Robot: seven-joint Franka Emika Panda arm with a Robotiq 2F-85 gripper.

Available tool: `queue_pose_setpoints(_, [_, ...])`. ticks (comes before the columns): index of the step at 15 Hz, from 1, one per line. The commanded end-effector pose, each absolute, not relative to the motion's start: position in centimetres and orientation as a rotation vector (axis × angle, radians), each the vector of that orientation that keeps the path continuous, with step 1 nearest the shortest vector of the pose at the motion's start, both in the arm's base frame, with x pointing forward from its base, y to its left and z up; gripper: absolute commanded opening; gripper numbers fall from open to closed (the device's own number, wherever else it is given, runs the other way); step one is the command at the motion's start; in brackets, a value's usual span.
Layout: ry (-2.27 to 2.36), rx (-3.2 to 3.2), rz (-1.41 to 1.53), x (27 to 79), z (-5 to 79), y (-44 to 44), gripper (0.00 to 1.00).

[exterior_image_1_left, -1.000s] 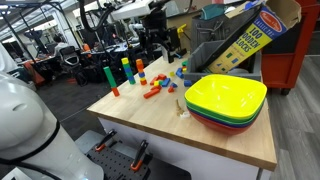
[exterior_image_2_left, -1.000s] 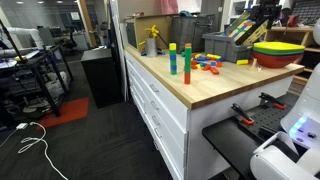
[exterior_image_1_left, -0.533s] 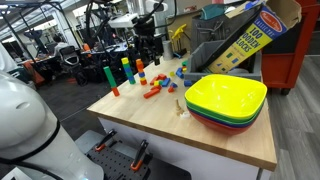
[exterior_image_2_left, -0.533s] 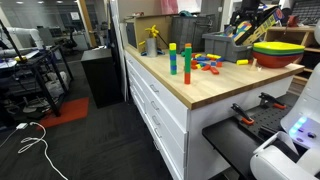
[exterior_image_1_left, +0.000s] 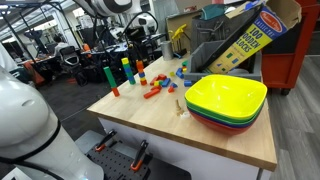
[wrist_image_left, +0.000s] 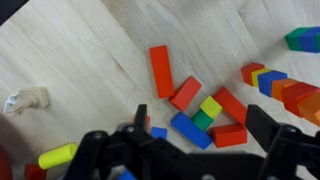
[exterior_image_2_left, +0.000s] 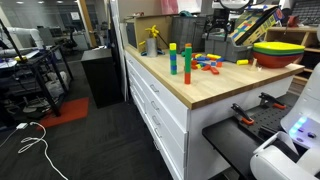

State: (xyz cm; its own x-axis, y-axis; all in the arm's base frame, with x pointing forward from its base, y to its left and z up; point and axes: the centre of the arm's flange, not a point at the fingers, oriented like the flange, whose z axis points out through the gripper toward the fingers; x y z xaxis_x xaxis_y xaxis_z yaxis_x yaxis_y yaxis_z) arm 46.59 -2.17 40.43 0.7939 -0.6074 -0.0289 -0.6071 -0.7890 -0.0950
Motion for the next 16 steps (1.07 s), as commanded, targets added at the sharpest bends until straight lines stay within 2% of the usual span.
queue_pose_setpoints(1, [1.201,-2.794,0.003,51.2,39.9,-2.3,1.0])
queue_pose_setpoints(8, [1.49,-2.653,0.037,56.3,36.7,-5.1,1.0])
queue_pose_setpoints(16, [1.759,-2.542,0.1,57.5,28.9,-9.1,1.0])
